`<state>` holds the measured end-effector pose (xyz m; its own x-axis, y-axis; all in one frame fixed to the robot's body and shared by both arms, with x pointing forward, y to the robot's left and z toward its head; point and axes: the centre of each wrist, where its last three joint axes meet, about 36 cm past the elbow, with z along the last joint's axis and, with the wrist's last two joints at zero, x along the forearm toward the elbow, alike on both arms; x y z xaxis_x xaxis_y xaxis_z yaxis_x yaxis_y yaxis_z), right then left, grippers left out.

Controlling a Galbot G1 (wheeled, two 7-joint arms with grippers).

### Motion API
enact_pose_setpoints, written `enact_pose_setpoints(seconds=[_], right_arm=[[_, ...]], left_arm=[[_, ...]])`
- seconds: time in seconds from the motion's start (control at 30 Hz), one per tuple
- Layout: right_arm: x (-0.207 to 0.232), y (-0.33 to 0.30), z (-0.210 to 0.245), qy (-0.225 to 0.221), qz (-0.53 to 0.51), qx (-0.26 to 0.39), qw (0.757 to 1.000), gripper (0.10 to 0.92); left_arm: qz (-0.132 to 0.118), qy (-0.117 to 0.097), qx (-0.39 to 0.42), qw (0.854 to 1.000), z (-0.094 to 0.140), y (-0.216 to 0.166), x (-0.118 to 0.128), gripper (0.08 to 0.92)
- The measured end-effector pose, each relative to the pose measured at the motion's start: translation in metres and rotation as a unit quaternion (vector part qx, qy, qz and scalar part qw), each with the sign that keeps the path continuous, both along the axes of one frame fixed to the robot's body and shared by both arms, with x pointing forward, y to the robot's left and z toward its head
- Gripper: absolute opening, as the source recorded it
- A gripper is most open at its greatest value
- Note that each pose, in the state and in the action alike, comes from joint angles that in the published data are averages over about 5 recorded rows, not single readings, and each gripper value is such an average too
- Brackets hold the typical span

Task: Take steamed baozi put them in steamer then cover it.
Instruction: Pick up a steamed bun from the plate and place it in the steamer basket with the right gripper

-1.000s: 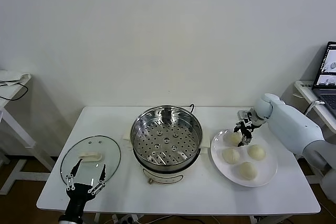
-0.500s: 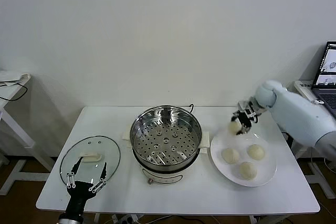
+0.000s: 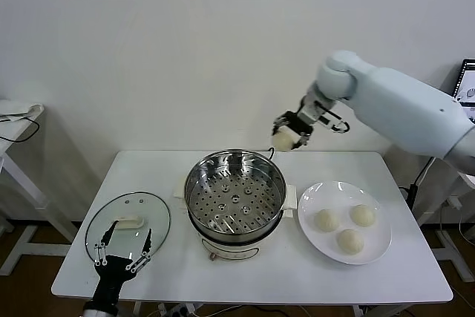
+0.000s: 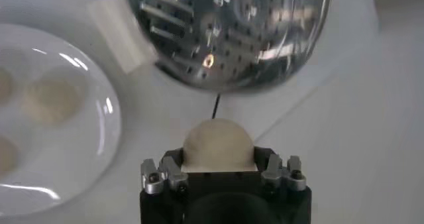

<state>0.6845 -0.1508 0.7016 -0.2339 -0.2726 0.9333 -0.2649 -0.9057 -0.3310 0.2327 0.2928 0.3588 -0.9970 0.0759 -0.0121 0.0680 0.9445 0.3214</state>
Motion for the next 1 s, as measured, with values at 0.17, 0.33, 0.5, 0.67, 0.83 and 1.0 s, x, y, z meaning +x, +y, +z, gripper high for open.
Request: enact_pose_setpoints(seconds=[0.17,0.33,0.5,0.67,0.83,1.0], right_arm=[[-0.007,0.037,-0.016,0.001,0.058,-0.028,0.998,0.696],[-0.008,0.066,-0.042,0.009,0.091,-0.049,0.995,0.697],[-0.005,0.087,-0.067,0.015,0.111,-0.063,0.992,0.697],[-0.002,0.104,-0.085,0.021,0.123,-0.073,0.989,0.698],[0.002,0.117,-0.1,0.024,0.134,-0.08,0.987,0.707],[0.005,0.127,-0.108,0.023,0.141,-0.082,0.986,0.732]], left_arm=[[0.002,0.0,0.0,1.0,0.0,0.0,-0.001,0.823],[0.004,-0.002,-0.002,1.0,0.0,0.0,-0.001,0.823],[0.005,-0.005,-0.002,1.0,0.0,0.001,-0.001,0.823],[0.006,-0.007,-0.003,1.0,0.001,0.003,-0.001,0.823],[0.008,-0.01,-0.004,1.0,0.001,0.005,0.0,0.823],[0.009,-0.011,-0.006,1.0,0.001,0.005,0.0,0.823]])
